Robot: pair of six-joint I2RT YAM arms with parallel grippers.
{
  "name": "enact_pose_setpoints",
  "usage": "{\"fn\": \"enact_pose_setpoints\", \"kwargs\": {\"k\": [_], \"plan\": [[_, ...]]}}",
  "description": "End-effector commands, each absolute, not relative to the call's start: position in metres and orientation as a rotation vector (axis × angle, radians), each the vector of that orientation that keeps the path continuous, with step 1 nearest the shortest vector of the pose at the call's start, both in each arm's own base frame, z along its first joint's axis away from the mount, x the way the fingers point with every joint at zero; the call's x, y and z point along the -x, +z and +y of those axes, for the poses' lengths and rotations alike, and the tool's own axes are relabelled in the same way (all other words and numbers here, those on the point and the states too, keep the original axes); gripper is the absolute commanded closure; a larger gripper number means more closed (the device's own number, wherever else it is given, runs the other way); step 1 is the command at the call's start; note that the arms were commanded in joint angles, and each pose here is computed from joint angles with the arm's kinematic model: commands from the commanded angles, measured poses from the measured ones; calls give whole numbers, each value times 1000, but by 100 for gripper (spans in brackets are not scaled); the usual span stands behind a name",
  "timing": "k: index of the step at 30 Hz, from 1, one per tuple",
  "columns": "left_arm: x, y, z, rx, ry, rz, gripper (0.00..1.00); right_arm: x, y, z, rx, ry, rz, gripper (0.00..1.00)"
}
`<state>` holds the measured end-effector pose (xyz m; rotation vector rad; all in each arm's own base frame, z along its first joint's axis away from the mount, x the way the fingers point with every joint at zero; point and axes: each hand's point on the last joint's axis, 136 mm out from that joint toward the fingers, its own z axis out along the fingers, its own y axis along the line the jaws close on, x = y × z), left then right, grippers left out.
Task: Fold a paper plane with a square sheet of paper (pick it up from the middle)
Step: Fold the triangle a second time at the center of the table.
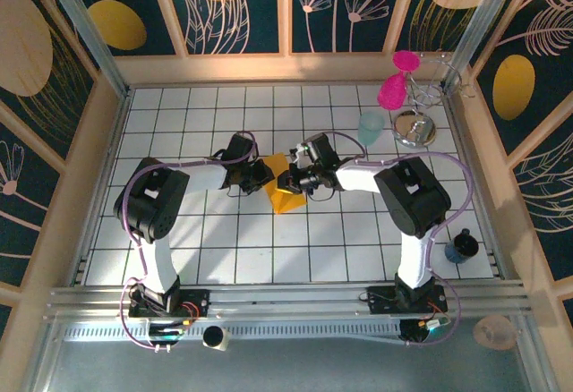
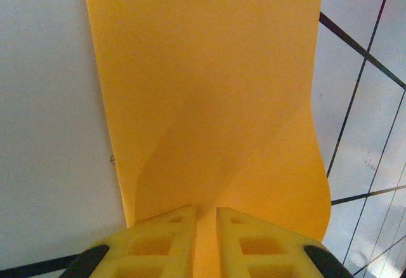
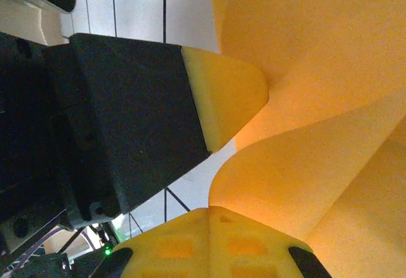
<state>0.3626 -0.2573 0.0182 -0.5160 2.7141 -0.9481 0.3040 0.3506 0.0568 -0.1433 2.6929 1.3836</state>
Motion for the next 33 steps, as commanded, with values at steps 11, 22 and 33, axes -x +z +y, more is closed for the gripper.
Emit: {"fn": "enact_pose_setpoints", "kwargs": {"k": [11,22,33], "plan": [[-359,10,-254,506,-915,2742,83,-307,38,349,126,1264,2768,99],[-387,56,-244,442,-868,2628,79,-306,37,345,106,1235,2781,99],[-379,18,-236,496,-809,2727,84,-307,47,350,127,1314,2736,100]]}}
